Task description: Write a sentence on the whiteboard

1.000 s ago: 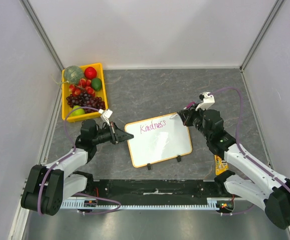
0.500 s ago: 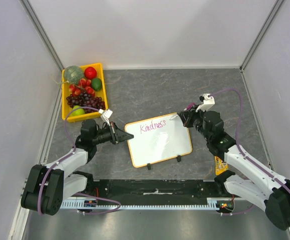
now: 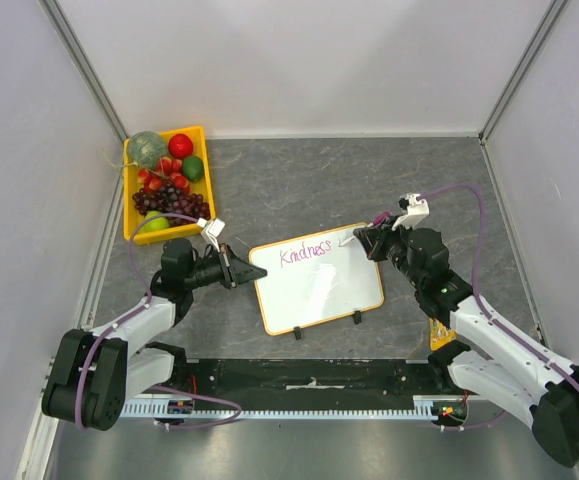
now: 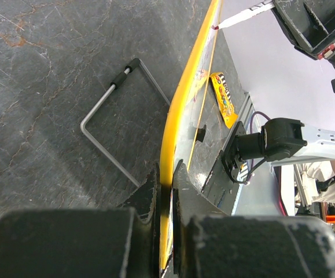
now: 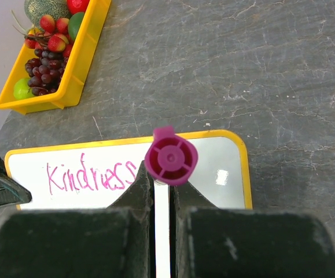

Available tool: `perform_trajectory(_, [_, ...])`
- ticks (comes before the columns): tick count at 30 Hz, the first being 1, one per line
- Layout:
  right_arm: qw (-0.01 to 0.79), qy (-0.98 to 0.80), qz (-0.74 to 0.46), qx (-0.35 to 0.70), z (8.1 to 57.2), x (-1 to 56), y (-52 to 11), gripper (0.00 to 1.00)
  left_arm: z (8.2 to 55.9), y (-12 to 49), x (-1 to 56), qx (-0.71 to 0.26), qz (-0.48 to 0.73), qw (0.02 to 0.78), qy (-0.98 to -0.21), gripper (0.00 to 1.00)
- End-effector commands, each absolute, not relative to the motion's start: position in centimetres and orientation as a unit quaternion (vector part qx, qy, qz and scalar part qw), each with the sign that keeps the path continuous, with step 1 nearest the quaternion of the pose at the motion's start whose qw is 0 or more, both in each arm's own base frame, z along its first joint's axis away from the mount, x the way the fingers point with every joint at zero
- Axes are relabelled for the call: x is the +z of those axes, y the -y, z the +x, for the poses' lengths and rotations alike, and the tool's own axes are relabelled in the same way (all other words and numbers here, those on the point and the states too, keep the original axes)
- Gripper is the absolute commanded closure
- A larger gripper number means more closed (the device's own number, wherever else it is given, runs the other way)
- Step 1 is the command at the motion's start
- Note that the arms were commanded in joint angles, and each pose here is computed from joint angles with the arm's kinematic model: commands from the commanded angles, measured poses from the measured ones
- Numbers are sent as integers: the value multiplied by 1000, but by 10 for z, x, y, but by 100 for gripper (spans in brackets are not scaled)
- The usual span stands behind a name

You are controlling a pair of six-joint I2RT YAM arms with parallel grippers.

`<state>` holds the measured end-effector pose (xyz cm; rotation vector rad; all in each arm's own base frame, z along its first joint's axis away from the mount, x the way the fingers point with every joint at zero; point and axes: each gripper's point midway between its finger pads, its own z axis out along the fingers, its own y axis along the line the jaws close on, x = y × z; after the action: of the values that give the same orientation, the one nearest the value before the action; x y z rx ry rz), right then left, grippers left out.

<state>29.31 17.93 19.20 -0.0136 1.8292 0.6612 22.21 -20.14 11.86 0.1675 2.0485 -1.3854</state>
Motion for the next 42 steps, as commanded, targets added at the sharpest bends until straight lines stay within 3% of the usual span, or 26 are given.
perform_trajectory(1, [573,-768,-4,288,293,202,-179,100,224,190,87,-480,49,322,-815,98])
perform_trajectory(12, [615,-729,8,300,304,257,-179,100,224,190,86,-478,50,321,-816,98])
perform_trajectory(42, [584,-770,28,255,318,209,-174,100,223,190,87,-480,49,320,-815,98])
